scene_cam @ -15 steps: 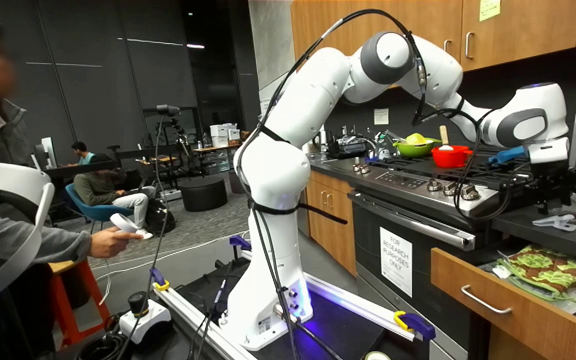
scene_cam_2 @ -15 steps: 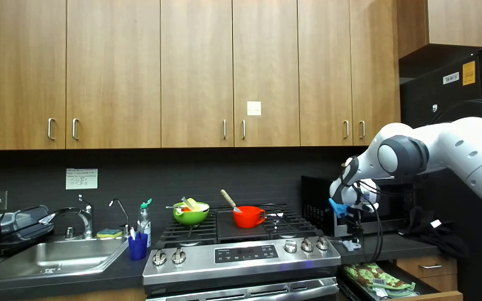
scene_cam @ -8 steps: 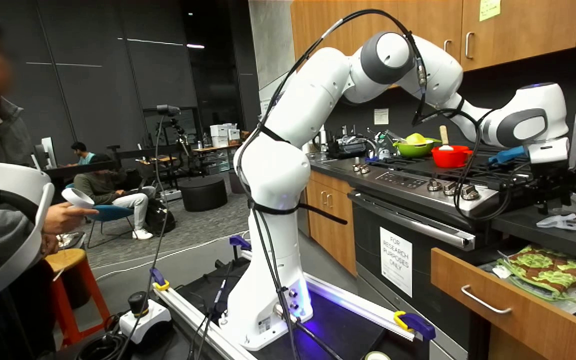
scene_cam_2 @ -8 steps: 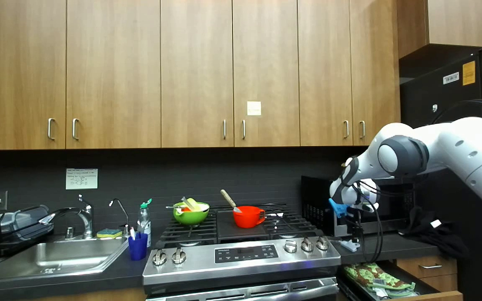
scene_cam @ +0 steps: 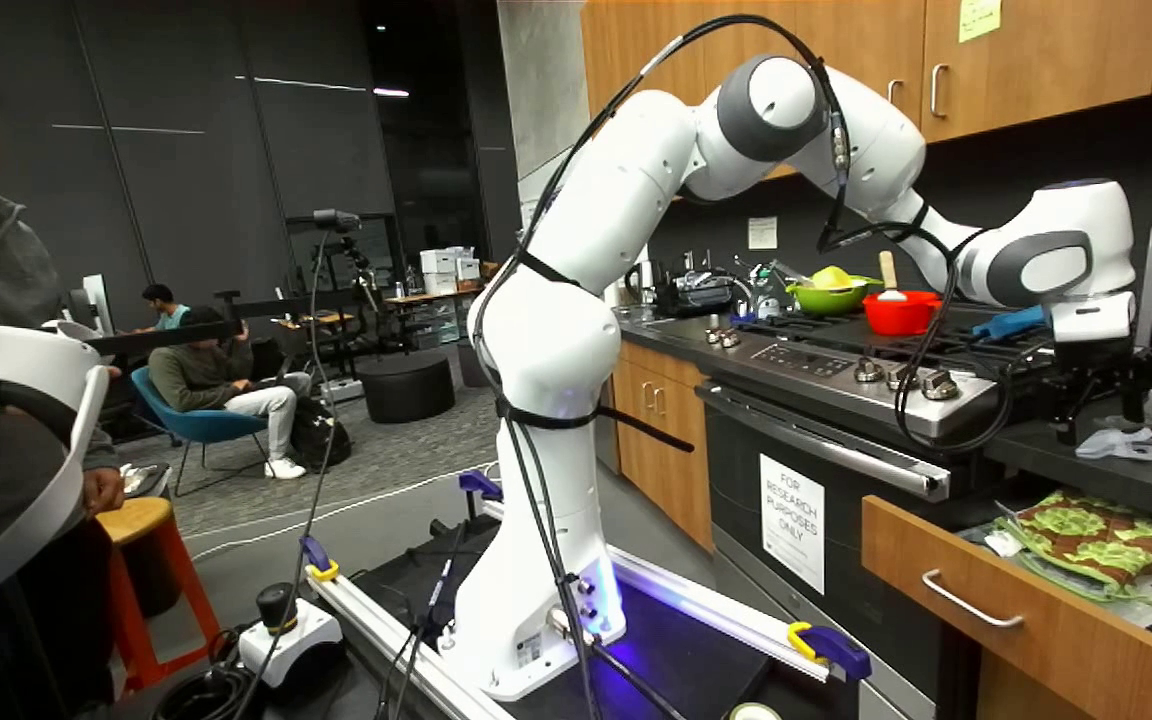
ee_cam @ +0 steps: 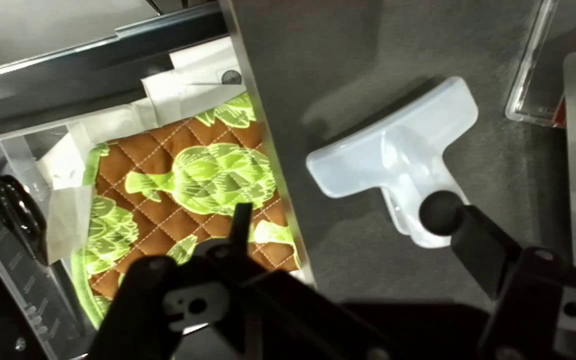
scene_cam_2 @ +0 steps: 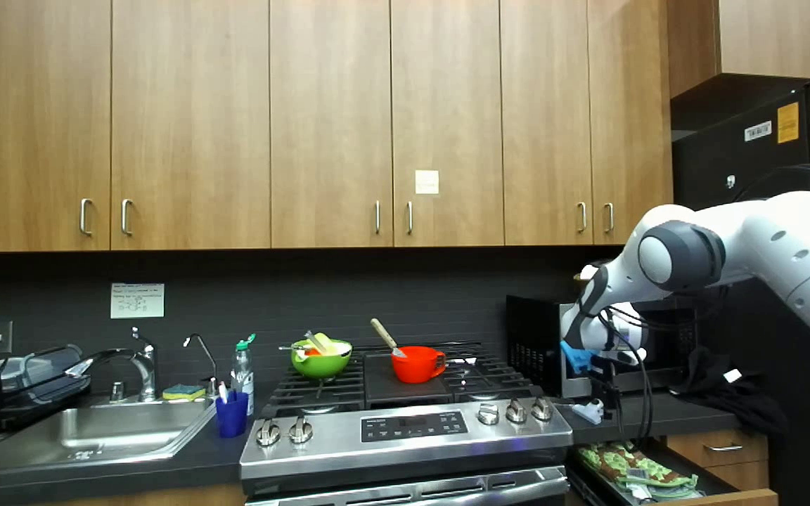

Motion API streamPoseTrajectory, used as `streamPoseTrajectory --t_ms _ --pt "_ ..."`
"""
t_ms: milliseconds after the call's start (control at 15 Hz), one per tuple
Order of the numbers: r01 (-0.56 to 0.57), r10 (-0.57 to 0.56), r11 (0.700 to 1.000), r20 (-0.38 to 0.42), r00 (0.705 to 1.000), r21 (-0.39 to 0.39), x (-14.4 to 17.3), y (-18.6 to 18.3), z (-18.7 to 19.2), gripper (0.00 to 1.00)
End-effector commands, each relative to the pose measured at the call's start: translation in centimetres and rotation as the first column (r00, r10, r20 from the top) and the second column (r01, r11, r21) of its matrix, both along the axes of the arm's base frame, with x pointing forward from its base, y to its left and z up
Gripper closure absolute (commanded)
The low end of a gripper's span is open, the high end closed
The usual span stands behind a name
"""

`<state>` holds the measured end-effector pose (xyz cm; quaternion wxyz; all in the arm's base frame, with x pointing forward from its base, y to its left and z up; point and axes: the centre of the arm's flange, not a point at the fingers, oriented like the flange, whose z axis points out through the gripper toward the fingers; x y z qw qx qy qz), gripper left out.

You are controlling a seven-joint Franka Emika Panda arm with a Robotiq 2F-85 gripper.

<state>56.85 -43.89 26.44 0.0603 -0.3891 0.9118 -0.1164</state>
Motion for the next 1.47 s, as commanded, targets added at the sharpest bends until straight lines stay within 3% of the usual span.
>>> streamPoseTrajectory --t_ms 0,333,867,1400 --pt "0.028 -0.029 0.999 0.032 0.999 0.03 -4.9 1.7 2.0 0.0" --pt "0.058 -0.06 0.996 0.023 0.998 0.061 -8.4 2.9 2.5 0.0" --pt "-0.044 0.058 0.985 -0.08 0.995 0.166 -14.2 7.7 1.6 0.0" --pt "-0.087 0.135 0.96 -0.168 0.976 0.265 -18.0 9.8 0.1 0.0"
